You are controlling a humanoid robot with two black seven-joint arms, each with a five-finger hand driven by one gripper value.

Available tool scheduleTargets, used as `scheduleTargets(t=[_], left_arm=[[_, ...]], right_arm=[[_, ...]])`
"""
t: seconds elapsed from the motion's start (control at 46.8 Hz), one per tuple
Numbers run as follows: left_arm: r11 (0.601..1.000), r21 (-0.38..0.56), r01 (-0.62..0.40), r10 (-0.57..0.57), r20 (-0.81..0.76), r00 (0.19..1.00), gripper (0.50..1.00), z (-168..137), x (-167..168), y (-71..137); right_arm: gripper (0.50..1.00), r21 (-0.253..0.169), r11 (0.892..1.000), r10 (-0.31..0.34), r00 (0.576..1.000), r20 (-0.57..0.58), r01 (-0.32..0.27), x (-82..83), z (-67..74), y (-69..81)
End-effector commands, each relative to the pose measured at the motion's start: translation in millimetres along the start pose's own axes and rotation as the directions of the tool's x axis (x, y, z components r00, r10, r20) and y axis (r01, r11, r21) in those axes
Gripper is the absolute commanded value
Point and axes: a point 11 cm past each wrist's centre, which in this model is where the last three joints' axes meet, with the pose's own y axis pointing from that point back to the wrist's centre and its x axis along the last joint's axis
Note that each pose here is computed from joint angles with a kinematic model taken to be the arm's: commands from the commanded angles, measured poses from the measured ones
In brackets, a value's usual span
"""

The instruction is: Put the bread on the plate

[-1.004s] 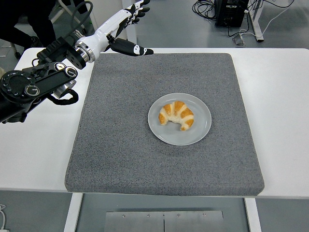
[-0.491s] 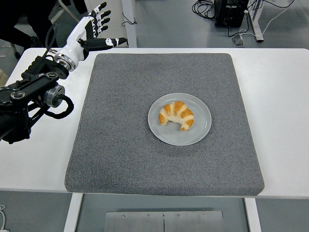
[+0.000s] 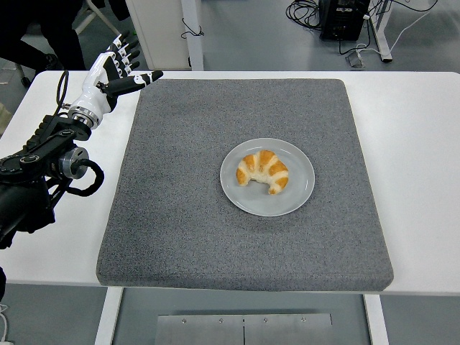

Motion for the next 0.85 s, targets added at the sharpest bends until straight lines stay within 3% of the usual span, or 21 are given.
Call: scheduleTargets(t=[0.0,0.363,0.513,0.833], left_arm=[[1.000,0.009,-0.005,0.005,0.001,1.000,0.978,-3,1,0],[0.999,0.014,-0.032,0.033,-0.068,0.997,0.980,-5,4,-1],[0.995,0.049,-0.086,0.092,-0.133,0.987,0.980,-16,16,2],[0.993,0.080,-0.091,0.104,-0.178,0.978,0.980,-27,10,2]], right_arm=[[1.000,0.000,1.000,0.001,1.000,-0.001,-0.001,0.2,0.1,0.0],[1.000,0.002,1.000,-0.011,1.000,0.002,0.011,-2.8,-0.9,-0.3],[1.000,-0.005,1.000,-0.007,1.000,0.002,0.007,-1.5,2.7,0.9],[1.000,-0.022,1.000,-0.015,1.000,0.010,0.015,-5.6,11.7,4.1]])
